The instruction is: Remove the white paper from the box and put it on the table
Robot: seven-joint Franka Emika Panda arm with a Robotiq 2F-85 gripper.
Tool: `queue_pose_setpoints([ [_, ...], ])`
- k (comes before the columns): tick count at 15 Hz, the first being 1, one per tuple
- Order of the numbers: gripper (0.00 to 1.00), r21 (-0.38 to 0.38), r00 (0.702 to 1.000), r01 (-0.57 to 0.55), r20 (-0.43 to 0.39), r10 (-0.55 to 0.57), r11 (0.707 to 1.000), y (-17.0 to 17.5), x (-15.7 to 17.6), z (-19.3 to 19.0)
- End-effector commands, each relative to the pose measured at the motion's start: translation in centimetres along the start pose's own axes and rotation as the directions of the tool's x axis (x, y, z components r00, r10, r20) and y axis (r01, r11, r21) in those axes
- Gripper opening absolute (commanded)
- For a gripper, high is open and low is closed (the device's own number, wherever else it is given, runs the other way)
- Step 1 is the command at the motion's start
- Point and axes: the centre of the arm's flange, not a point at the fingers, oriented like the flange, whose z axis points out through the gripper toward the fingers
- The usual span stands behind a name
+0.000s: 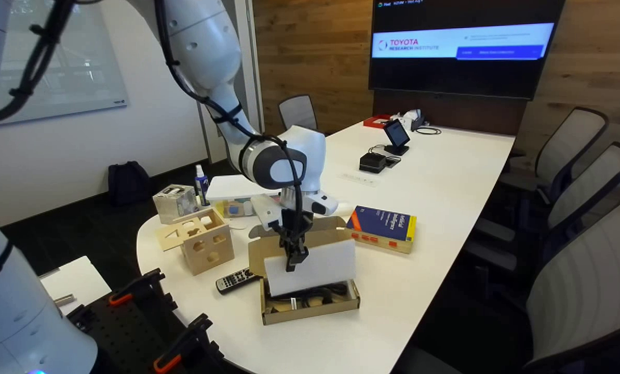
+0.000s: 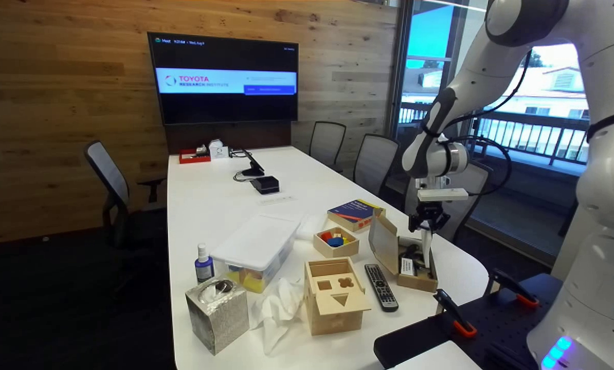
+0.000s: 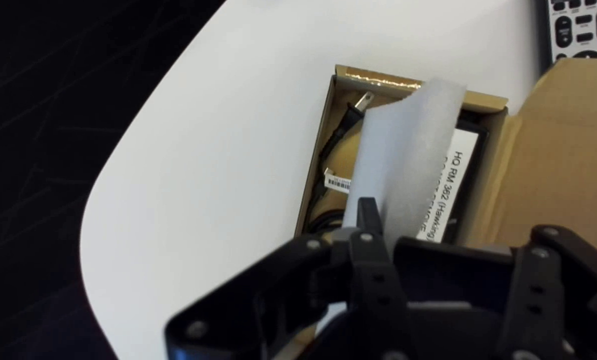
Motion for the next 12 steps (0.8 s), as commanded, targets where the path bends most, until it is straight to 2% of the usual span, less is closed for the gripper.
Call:
queue_pose_setpoints([
  [1,0.00,0.066,0.994,-0.020,-0.110,0.027,0.998,2.3,-3.6,-6.1],
  [3,0.00,0.060,0.987,-0.083,-0.133,0.090,0.995,3.2,-4.3,-7.9],
  [6,0.00,-0.026,0.964,-0.238,-0.126,0.233,0.971,4.9,-4.2,-7.8],
  [8,0.00,-0.077,0.949,-0.307,-0.096,0.300,0.949,6.2,-3.4,-5.5],
  [12,0.00,-0.129,0.931,-0.363,-0.021,0.363,0.923,6.9,-2.1,0.3],
])
